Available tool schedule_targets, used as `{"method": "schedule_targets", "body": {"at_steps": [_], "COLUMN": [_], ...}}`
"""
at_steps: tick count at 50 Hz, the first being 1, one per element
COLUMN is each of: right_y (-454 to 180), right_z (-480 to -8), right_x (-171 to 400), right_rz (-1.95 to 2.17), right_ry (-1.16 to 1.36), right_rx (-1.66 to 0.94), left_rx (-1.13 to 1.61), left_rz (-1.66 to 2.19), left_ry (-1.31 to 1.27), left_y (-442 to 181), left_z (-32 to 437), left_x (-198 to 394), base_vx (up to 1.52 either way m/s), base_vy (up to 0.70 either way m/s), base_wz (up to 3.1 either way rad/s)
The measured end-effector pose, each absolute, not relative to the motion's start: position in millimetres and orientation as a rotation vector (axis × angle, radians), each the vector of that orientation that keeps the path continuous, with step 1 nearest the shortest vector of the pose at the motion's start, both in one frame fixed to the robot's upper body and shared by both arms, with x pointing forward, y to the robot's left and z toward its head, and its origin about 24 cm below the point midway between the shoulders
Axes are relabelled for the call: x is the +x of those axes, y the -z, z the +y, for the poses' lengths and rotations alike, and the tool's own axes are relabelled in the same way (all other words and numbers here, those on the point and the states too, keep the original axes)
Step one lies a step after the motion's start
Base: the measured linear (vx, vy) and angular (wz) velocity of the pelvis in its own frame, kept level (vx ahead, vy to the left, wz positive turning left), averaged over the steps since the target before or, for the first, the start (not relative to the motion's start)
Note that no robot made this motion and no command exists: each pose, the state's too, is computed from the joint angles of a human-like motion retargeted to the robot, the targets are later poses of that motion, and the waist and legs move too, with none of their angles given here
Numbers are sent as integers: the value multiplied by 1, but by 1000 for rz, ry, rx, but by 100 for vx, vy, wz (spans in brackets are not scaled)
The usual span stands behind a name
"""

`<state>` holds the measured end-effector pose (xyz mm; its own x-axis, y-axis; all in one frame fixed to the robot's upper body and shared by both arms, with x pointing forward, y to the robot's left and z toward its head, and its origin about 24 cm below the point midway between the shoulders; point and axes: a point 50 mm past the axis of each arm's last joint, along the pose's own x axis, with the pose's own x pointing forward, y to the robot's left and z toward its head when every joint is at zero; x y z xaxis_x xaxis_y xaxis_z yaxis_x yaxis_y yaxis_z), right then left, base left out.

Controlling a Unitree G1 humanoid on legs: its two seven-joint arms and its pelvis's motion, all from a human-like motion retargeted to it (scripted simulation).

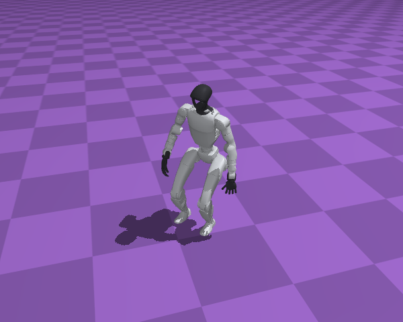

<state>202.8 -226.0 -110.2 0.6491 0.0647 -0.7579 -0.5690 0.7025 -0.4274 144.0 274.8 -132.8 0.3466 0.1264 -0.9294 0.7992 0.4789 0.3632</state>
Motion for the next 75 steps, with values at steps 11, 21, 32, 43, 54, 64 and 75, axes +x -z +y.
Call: {"method": "schedule_targets", "body": {"at_steps": [11, 21, 32, 43, 54, 64, 75], "right_y": [106, 104, 101, 98, 96, 97, 100], "right_z": [-219, -214, -211, -210, -211, -210, -208], "right_x": [210, 214, 219, 224, 228, 229, 225], "right_rz": [747, 735, 723, 712, 715, 724, 743], "right_ry": [-424, -467, -496, -503, -510, -529, -563], "right_rx": [-740, -771, -802, -831, -864, -883, -890], "left_rx": [1019, 1027, 1047, 1084, 1122, 1146, 1148], "left_rz": [1157, 1155, 1129, 1086, 1063, 1063, 1070], "left_ry": [509, 498, 476, 450, 443, 446, 445], "left_y": [131, 131, 127, 121, 116, 114, 113], "left_z": [278, 278, 280, 283, 285, 287, 288], "left_x": [146, 149, 156, 166, 174, 177, 178], "base_vx": [0, 0, 0, 0, 0, 0, 0], "base_vy": [0, 0, 0, 0, 0, 0, 0], "base_wz": [0, 0, 0, 0, 0, 0, 0]}}
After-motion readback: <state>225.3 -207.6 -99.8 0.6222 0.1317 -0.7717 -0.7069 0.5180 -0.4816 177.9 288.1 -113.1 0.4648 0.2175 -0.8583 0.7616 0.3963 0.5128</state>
